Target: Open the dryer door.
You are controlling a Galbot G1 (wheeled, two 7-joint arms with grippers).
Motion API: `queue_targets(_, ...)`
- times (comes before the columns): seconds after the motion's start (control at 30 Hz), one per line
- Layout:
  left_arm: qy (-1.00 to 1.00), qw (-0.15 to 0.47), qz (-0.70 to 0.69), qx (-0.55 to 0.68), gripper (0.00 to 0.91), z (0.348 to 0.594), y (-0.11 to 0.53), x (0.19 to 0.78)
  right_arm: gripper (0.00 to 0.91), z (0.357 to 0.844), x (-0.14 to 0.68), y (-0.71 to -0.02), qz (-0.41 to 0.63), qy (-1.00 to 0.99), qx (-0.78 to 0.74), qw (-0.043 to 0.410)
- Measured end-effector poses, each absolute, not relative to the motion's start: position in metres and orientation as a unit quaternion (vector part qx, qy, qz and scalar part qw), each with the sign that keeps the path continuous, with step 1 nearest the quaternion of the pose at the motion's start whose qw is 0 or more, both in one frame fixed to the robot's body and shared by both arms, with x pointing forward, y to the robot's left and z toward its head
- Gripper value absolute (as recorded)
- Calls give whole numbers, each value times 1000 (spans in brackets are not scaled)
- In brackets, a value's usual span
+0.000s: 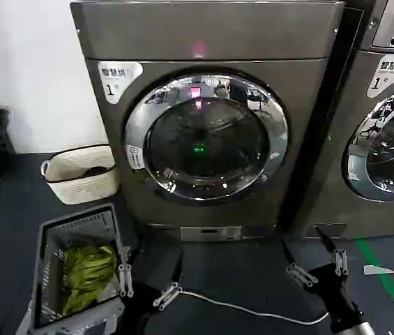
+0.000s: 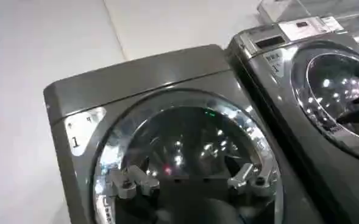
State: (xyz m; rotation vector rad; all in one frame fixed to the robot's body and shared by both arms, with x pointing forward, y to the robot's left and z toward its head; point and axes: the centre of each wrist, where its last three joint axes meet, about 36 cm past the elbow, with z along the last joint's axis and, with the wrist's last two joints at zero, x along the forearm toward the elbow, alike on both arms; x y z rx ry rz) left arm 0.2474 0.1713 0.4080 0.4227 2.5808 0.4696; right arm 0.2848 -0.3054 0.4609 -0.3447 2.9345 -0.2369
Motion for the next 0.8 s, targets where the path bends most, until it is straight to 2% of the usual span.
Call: queue_targets(0.8,944,233,184,145,907,414,174,240,907,493,500,-245,-101,933,-307,160)
